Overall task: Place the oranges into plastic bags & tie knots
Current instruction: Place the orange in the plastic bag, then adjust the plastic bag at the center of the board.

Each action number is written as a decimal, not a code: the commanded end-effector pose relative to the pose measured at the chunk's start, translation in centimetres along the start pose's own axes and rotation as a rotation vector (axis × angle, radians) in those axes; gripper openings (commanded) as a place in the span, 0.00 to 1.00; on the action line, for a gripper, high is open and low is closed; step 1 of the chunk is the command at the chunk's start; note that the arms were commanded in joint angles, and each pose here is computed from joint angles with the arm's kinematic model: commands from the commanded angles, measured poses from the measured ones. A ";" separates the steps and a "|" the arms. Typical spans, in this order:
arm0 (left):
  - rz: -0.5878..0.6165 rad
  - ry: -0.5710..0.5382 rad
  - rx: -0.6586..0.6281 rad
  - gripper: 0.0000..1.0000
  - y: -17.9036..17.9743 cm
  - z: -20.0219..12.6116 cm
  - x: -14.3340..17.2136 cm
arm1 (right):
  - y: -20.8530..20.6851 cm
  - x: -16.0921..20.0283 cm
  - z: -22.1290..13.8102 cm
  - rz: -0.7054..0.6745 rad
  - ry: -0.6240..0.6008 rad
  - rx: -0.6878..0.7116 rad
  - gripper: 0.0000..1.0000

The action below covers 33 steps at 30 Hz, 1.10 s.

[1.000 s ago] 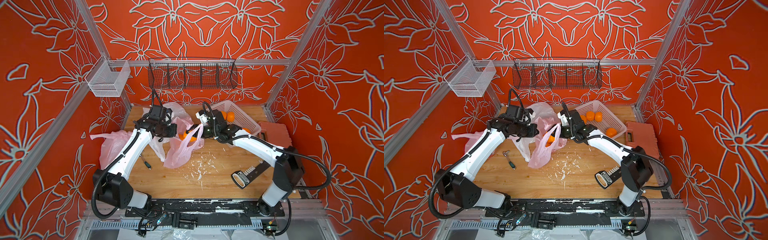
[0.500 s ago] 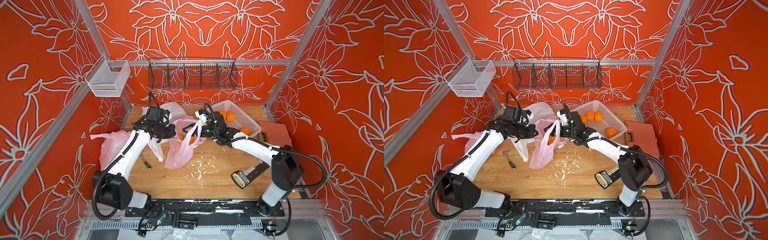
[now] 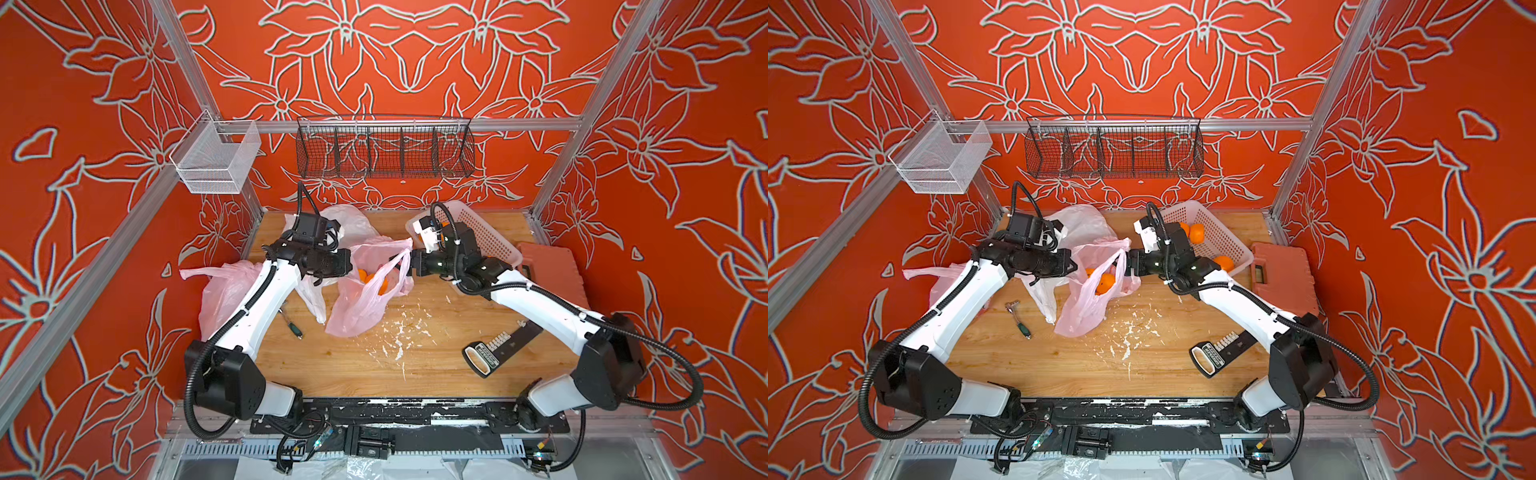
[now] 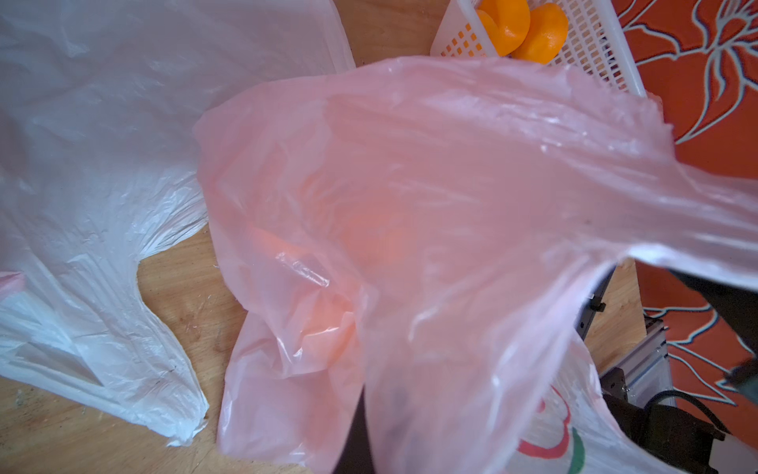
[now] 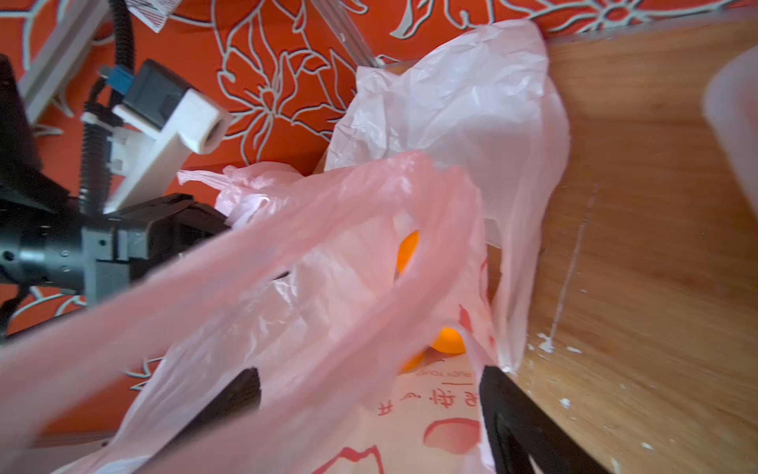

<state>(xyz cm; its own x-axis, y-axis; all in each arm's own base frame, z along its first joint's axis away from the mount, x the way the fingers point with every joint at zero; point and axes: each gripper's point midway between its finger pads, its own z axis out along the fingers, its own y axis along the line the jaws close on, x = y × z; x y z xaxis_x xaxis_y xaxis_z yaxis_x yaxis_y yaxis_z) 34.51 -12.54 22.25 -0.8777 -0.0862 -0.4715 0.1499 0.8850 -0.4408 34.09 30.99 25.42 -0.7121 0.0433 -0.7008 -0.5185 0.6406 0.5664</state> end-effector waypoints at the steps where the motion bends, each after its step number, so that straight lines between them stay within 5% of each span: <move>1: 0.021 -0.005 0.018 0.00 -0.4 -0.5 0.1 | -1.8 0.0 -1.4 -0.118 0.011 0.131 0.87; 8: 0.026 0.001 0.026 0.00 -0.5 -0.4 0.0 | -2.0 1.3 -2.0 -0.570 0.035 0.109 0.91; 12: 0.027 0.006 0.033 0.00 -0.6 -0.3 0.0 | -0.4 0.1 -1.4 -0.666 -0.029 -0.001 0.91; 22: 0.021 0.006 0.039 0.00 -0.9 -0.4 -0.2 | 4.8 -4.1 -0.4 -0.646 -0.175 -0.265 0.86; 33: 0.015 0.013 0.036 0.00 -0.9 -0.5 -0.2 | 7.6 -4.9 -0.6 -0.599 -0.198 -0.428 0.65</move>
<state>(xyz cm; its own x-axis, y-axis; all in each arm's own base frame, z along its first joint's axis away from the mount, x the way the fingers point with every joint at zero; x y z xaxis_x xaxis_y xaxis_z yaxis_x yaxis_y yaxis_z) 34.29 -12.92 22.39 -0.8798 -0.0701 -0.4701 0.1724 0.8746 -0.4531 33.99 34.51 30.92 -0.2221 -0.1039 -0.9695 -0.9302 0.3207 0.1787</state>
